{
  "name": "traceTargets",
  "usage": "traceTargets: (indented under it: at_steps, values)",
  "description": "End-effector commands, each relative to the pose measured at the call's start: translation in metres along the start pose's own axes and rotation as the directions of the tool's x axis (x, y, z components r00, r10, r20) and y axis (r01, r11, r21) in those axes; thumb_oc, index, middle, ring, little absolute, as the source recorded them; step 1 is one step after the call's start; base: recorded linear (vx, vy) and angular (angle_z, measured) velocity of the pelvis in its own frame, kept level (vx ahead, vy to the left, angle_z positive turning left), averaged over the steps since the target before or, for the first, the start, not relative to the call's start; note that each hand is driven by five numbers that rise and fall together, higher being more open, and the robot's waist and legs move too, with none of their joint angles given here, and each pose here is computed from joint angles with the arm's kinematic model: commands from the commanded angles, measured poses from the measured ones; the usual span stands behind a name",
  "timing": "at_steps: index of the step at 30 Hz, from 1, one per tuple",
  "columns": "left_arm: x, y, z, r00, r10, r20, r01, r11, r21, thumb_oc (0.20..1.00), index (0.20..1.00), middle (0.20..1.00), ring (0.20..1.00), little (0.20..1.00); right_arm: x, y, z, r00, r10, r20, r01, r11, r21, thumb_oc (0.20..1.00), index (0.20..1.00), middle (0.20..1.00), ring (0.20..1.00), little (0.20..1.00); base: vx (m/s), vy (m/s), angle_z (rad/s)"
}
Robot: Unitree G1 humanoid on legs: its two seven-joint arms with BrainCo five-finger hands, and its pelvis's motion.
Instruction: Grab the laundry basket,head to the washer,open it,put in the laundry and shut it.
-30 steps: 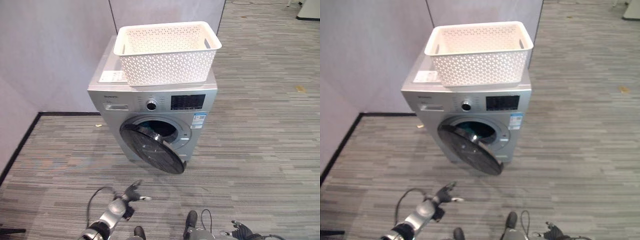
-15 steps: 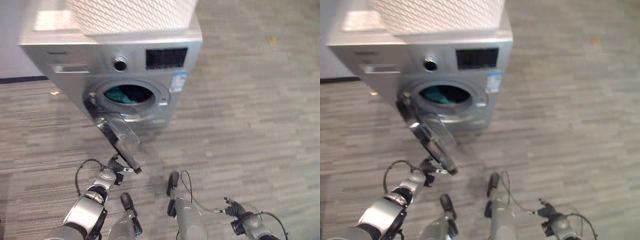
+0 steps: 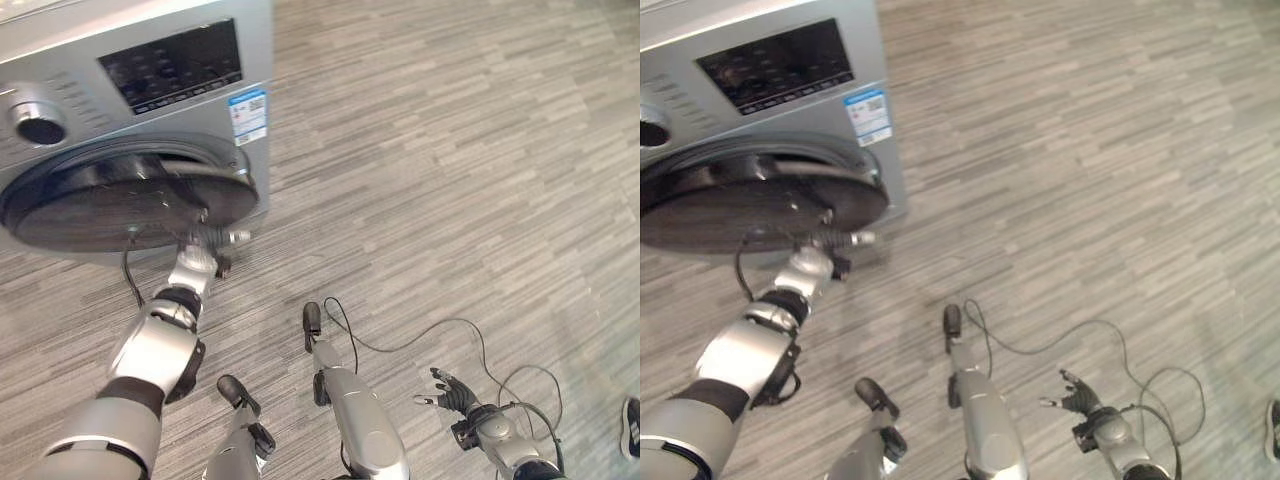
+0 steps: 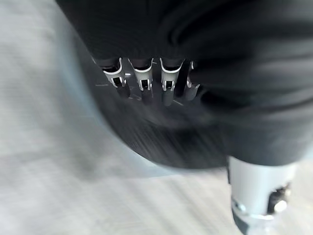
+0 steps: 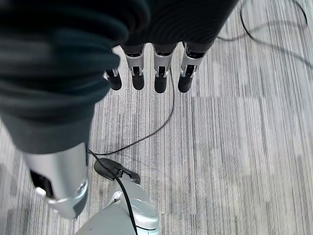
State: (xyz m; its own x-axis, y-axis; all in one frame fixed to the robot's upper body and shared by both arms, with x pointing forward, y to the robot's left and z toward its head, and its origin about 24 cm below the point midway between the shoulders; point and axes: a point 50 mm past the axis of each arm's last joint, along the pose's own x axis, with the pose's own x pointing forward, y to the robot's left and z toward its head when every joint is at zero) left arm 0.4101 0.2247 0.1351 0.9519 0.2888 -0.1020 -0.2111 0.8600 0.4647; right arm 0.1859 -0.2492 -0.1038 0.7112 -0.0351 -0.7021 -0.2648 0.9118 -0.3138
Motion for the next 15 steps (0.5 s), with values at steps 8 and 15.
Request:
traceTargets:
  at_steps: [8,15]
  values:
    - [0.004,0.089,0.066,0.940,0.280,0.193,-0.266,0.959,-0.098,1.000,1.000,1.000,1.000,1.000,-0.010,-0.003,-0.022,0.999,-0.001,-0.048,0.003,0.999,0.042,1.000,1.000,1.000,1.000,1.000,0.06,-0.030,-0.17]
    - [-0.002,0.032,-0.014,0.989,0.135,0.062,-0.120,0.971,-0.205,1.000,1.000,1.000,1.000,1.000,-0.016,0.009,-0.046,0.991,-0.005,-0.136,0.014,0.998,0.068,1.000,1.000,1.000,1.000,1.000,0.08,-0.012,0.02]
